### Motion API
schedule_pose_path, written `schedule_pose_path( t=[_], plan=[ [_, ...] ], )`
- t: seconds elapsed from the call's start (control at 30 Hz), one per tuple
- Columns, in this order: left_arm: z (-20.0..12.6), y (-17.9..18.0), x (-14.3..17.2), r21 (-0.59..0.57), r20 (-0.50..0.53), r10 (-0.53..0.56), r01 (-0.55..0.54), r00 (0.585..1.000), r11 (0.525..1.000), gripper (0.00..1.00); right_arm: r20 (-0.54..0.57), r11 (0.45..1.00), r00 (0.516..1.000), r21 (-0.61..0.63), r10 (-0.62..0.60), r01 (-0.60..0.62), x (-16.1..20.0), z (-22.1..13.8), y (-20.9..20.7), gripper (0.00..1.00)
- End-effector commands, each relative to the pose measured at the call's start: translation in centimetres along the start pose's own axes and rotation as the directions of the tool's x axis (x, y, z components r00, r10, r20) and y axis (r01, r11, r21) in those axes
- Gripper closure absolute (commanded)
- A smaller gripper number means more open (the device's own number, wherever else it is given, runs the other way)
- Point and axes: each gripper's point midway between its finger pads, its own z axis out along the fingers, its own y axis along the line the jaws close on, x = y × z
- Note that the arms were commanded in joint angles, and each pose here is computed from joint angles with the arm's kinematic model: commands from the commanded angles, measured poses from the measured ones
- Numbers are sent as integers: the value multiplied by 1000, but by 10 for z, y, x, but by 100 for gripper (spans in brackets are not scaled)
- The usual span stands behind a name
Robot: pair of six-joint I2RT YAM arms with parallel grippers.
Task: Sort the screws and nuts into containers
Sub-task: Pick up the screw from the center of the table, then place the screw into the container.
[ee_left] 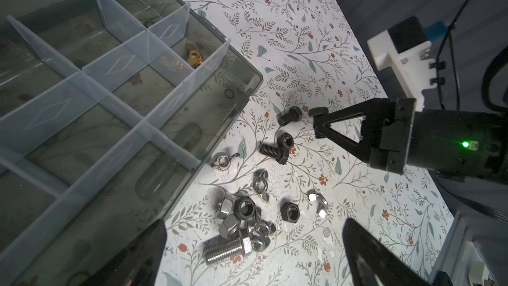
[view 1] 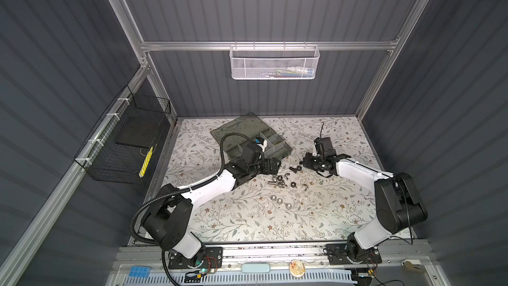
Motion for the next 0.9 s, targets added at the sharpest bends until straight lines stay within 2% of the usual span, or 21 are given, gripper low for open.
schedule_pose_path(
  t=[0.0, 0.23, 0.47, 0.87],
  plan=[
    [-5, 4, -8, -58, 1, 43, -43, 999, 997, 0, 18, 995, 1000, -96, 8, -6, -14, -13, 29, 88],
    [-12, 10, -12, -99, 3, 56, -55, 998, 994, 0, 33, 982, 999, -188, -5, 12, -33, -11, 76, 88],
    [-15, 19, 0, -126, -11, 40, -41, 999, 991, 0, -2, 967, 1000, -255, 22, -22, -40, 15, 105, 88],
    [-22, 27, 6, -149, -18, 34, -36, 999, 988, 0, -63, 962, 997, -266, 47, -62, -37, 60, 115, 84]
  ],
)
